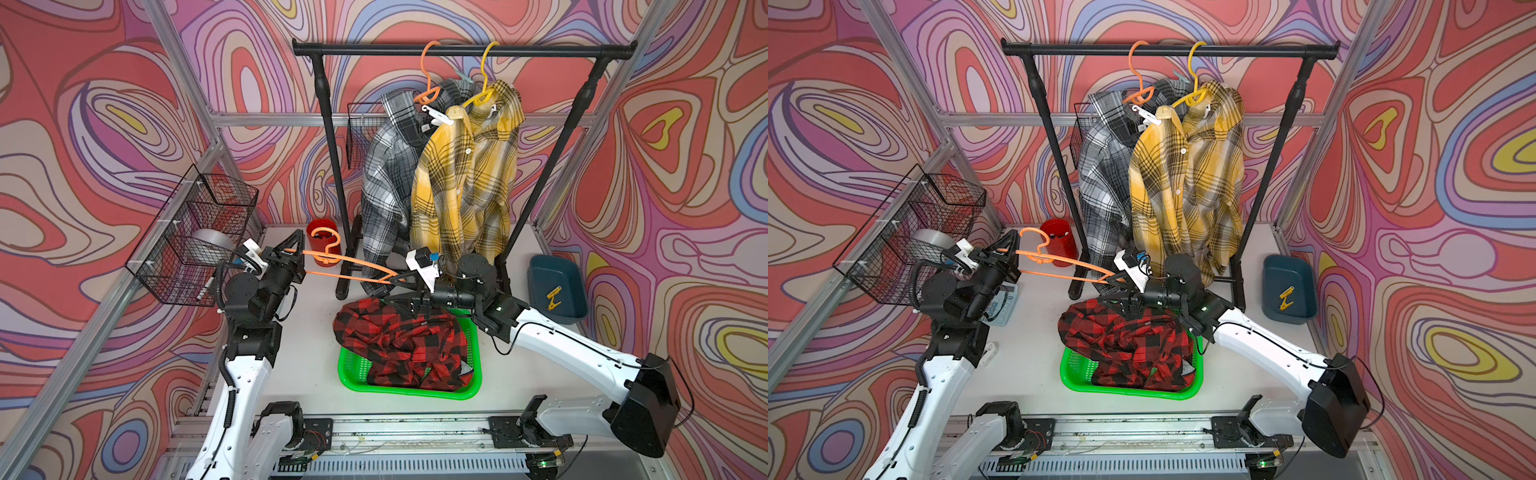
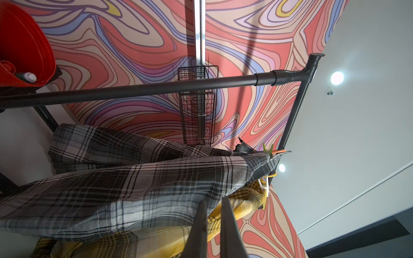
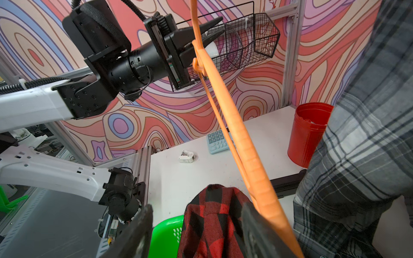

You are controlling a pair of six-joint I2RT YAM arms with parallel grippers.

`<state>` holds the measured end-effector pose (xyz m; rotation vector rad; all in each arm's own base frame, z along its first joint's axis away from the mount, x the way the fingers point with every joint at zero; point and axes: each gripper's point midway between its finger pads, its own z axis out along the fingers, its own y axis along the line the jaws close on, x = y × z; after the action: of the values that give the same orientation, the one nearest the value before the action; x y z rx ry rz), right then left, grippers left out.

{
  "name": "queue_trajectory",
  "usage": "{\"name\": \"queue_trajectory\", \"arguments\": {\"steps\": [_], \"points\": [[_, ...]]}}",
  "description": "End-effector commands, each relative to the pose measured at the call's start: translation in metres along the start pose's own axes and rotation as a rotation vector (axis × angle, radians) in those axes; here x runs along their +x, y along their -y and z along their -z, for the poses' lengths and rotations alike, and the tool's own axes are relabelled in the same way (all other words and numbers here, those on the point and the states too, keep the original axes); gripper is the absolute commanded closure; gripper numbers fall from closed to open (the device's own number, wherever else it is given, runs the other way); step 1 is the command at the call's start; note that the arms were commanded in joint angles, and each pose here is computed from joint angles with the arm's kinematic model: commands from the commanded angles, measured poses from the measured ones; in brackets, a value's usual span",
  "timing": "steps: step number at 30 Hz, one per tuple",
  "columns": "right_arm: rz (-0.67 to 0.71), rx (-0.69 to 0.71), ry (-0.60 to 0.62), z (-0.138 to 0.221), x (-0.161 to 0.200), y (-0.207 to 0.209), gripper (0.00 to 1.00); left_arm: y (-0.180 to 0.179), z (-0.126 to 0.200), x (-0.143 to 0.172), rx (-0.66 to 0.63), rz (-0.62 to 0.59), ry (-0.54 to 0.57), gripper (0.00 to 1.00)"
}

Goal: Remove the clothespins securing long-sleeve shirts to the hanger
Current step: Remove the long-sleeve shirt from the hanger, then place the hanger on the clothesline.

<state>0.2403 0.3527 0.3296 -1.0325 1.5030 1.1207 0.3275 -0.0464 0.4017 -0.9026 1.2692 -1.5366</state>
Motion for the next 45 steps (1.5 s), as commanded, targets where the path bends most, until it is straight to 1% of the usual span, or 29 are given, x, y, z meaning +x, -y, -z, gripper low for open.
{"name": "queue_trajectory", "arguments": {"steps": [1,7,11,14,22,28,30,32,34,35,39,40,42,43,44,45], "points": [[0.065,0.005,0.061,-0.001,-0.027,0.001,0.35,0.014,0.003,0.007,0.064,0.021,-0.043,1.0],[0.108,0.013,0.059,0.012,-0.044,-0.009,0.35,0.01,0.006,-0.002,0.041,0.014,-0.023,1.0],[0.137,0.034,0.047,0.023,-0.048,-0.013,0.32,0.012,0.007,-0.005,0.048,0.02,-0.019,1.0],[0.131,0.026,0.026,0.017,-0.043,-0.01,0.28,0.012,0.006,-0.006,0.06,0.043,-0.017,1.0],[0.126,-0.016,0.014,-0.005,-0.038,0.001,0.28,0.015,0.004,-0.006,0.079,0.065,-0.033,1.0],[0.097,-0.044,0.01,-0.019,-0.032,0.007,0.3,0.017,0.002,-0.005,0.101,0.084,-0.047,1.0],[0.092,-0.057,0.018,-0.022,-0.032,0.007,0.33,0.016,0.001,-0.005,0.102,0.091,-0.048,1.0],[0.081,-0.068,0.021,-0.025,-0.032,0.008,0.36,0.014,0.001,-0.006,0.099,0.097,-0.048,1.0],[0.076,-0.072,0.025,-0.027,-0.032,0.009,0.43,0.013,0.0,-0.006,0.101,0.102,-0.052,1.0],[0.074,-0.072,0.027,-0.027,-0.032,0.009,0.49,0.012,-0.001,-0.006,0.101,0.104,-0.054,1.0],[0.068,-0.073,0.025,-0.028,-0.033,0.009,0.78,0.014,-0.003,-0.004,0.107,0.103,-0.068,1.0],[0.066,-0.069,0.022,-0.028,-0.034,0.01,0.84,0.014,-0.003,-0.004,0.108,0.101,-0.071,1.0],[0.062,-0.054,0.016,-0.027,-0.037,0.012,1.0,0.017,-0.003,-0.003,0.118,0.086,-0.078,1.0],[0.053,-0.039,0.011,-0.027,-0.039,0.013,1.0,0.02,-0.003,-0.002,0.125,0.075,-0.079,0.9],[0.048,-0.023,0.009,-0.025,-0.042,0.014,1.0,0.023,-0.003,-0.002,0.13,0.058,-0.082,0.77],[0.046,-0.003,0.007,-0.022,-0.046,0.016,1.0,0.027,-0.003,-0.001,0.138,0.032,-0.087,0.62]]}}
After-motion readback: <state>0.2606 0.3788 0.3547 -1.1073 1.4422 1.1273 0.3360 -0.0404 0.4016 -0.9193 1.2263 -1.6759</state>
